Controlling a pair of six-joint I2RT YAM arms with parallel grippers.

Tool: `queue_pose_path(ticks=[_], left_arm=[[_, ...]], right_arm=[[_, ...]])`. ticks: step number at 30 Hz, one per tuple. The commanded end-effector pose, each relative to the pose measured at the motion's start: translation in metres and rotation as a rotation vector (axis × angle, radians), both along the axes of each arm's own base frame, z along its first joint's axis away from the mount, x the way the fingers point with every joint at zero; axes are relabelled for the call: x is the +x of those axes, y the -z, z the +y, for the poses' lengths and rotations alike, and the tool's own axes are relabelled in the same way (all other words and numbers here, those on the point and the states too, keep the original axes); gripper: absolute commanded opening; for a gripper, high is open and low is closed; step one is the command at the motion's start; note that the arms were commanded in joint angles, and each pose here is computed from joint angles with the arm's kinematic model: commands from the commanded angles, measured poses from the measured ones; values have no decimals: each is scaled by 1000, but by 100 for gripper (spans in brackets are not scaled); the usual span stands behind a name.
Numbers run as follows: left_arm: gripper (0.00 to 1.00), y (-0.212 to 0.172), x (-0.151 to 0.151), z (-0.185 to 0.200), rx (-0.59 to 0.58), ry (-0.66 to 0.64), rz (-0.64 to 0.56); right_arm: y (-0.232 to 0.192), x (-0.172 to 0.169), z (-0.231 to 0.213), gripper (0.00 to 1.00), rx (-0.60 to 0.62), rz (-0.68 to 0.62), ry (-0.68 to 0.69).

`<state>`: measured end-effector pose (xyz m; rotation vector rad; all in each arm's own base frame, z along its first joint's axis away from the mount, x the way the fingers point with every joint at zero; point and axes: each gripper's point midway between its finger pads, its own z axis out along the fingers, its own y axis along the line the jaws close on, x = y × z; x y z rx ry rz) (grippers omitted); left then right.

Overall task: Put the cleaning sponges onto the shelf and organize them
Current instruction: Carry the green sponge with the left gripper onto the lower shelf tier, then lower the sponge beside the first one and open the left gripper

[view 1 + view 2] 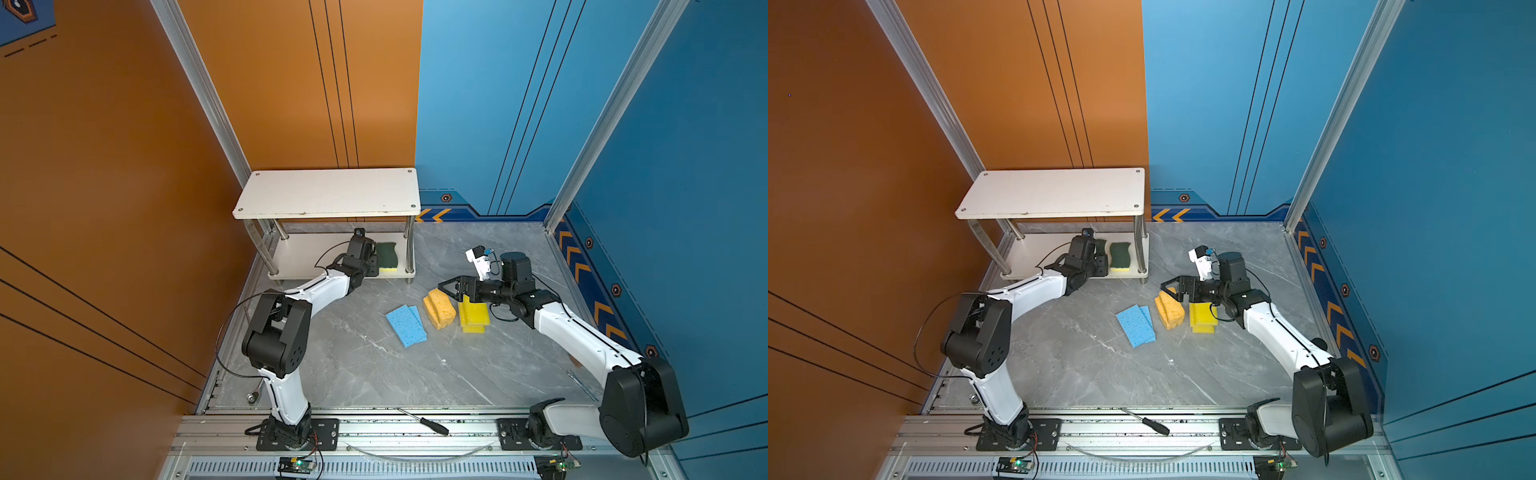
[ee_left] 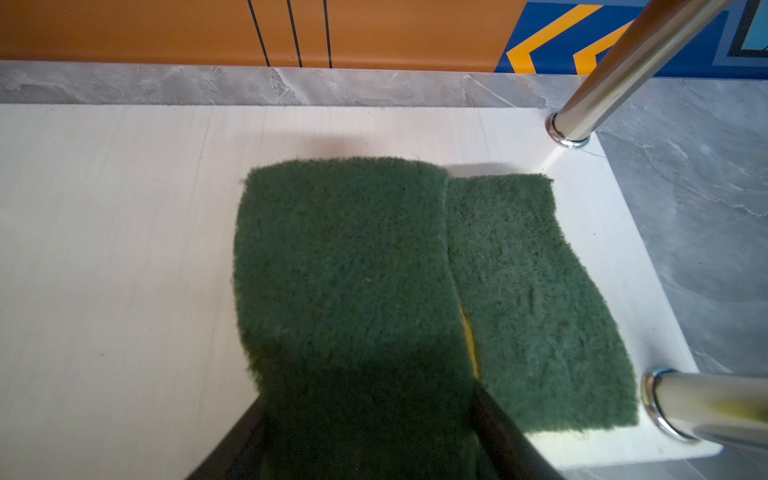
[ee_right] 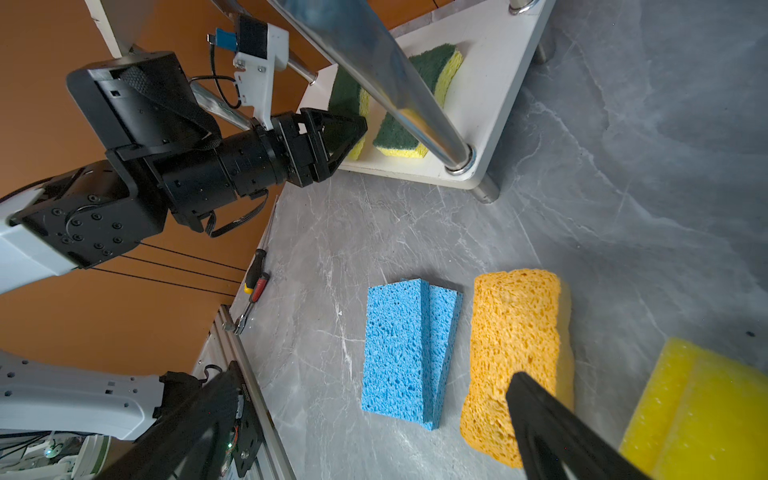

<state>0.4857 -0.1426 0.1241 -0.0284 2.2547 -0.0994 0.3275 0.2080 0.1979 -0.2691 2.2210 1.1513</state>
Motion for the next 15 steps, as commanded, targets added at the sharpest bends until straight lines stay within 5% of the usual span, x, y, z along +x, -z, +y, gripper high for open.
queue_pose_path(ticks=[1, 15], left_arm=[[64, -2, 8, 1, -9, 12, 2], [64, 9, 10, -1, -36, 20, 33]], right_arm=[[-11, 2, -4, 100, -18, -41, 8], [-8, 2, -5, 100, -20, -36, 8]])
